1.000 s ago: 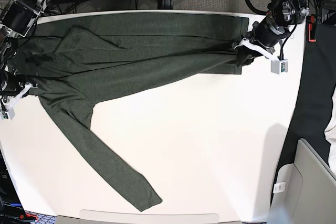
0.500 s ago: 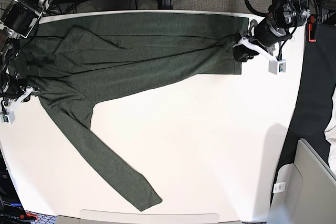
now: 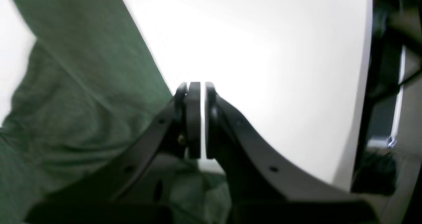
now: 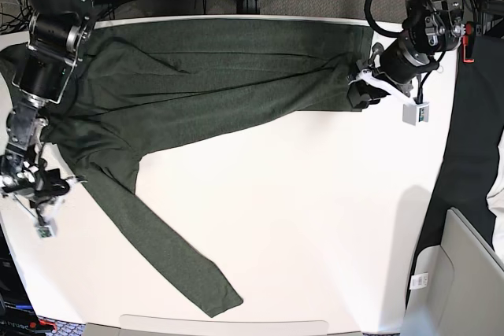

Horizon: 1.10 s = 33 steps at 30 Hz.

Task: Fold the T-shirt properly

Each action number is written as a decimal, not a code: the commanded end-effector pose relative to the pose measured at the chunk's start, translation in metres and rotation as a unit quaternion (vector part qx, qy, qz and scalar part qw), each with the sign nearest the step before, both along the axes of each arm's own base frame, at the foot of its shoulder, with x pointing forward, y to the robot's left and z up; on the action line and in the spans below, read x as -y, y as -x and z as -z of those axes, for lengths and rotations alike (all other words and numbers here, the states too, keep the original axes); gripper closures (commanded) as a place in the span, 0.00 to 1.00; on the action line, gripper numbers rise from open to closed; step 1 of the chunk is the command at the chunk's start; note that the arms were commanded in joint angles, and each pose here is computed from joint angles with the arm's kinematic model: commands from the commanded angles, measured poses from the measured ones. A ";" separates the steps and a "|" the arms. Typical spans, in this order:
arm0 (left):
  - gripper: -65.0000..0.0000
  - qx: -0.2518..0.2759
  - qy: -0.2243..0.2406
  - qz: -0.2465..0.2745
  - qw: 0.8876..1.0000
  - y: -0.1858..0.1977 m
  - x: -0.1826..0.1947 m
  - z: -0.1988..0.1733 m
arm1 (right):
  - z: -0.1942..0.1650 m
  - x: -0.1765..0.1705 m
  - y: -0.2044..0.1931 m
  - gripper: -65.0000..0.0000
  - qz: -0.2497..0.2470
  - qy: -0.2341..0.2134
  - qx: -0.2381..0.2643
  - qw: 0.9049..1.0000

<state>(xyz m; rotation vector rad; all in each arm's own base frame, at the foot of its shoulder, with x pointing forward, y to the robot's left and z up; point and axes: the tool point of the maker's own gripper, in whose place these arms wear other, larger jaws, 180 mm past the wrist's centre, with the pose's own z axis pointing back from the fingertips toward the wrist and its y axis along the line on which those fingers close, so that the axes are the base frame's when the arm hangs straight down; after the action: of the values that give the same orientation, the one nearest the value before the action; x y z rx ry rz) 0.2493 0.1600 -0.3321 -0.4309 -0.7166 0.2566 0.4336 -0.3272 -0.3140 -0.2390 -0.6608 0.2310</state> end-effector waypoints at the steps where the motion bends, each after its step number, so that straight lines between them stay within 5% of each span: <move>1: 0.72 0.014 0.000 0.002 1.000 -0.003 0.000 -0.008 | -0.018 0.010 -0.012 0.90 0.007 0.012 0.018 1.000; 5: 0.72 0.013 0.000 0.001 1.000 -0.003 -0.001 -0.007 | -0.006 0.008 -0.020 0.66 0.016 -0.010 0.011 1.000; 8: 0.72 0.013 0.000 0.003 1.000 -0.003 0.000 -0.007 | -0.004 0.009 -0.022 0.59 0.014 -0.006 0.017 1.000; 33: 0.72 0.015 0.000 0.005 1.000 -0.003 0.001 -0.008 | 0.077 -0.018 -0.007 0.63 0.005 -0.087 -0.045 0.995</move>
<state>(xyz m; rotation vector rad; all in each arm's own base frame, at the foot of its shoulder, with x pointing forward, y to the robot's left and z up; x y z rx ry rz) 0.2484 0.1596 -0.3327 -0.4312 -0.7141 0.2536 0.4396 -0.3057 -0.3944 -0.0449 -0.6068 0.1620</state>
